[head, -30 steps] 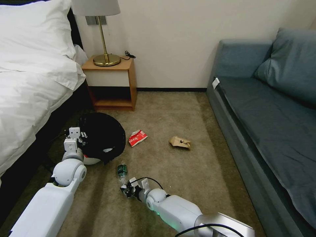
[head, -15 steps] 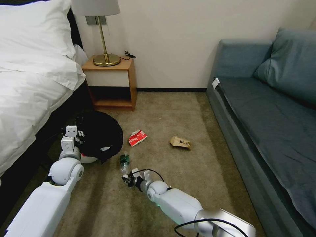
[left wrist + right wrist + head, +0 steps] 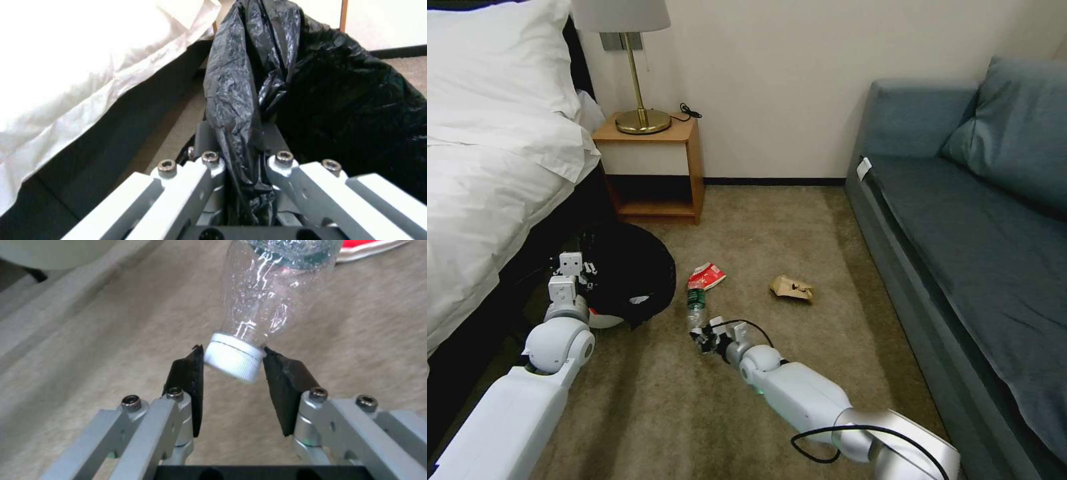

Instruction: Pick up the trash bin, then pick up the garbage on the floor and place it into the trash bin.

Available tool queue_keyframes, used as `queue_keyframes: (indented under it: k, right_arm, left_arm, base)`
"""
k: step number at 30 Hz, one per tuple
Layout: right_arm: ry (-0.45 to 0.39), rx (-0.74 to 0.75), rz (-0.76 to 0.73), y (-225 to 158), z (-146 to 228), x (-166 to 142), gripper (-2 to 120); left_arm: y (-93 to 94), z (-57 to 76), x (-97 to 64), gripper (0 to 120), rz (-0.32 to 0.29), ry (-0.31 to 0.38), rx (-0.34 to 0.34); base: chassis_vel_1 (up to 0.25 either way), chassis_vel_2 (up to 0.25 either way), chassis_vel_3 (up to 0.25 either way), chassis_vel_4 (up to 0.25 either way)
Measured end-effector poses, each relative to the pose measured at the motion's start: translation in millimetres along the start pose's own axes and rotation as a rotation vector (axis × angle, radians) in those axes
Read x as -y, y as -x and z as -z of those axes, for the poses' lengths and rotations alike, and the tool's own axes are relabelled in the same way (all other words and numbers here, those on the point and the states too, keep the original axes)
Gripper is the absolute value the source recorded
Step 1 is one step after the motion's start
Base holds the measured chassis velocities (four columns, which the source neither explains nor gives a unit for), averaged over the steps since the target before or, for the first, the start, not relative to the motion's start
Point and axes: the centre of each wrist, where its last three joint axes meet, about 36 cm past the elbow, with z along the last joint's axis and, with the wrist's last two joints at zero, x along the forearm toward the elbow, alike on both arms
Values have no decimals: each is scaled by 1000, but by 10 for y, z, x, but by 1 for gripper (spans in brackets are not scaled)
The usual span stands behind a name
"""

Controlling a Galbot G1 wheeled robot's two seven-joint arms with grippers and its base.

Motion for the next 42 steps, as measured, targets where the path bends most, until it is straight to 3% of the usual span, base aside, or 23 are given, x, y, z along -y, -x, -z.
queue_keyframes:
  k: [19,29,36,42]
  right_arm:
    - [-20,142,-96,-126,523,626,30]
    - [-34,311,-117,-369,1322,1028,30]
    - [-33,388,-82,-460,1662,988,30]
    - [-18,441,0,-502,1908,707,30]
  left_arm:
    - [-41,3,-1,6,-9,10,3]
    - [13,18,41,6,-11,3,5]
    - [34,49,98,6,-19,-14,15]
    - [44,56,124,6,-21,-22,16]
  base:
    - [0,0,0,0]
    - [0,0,0,0]
    - [0,0,0,0]
    - [0,0,0,0]
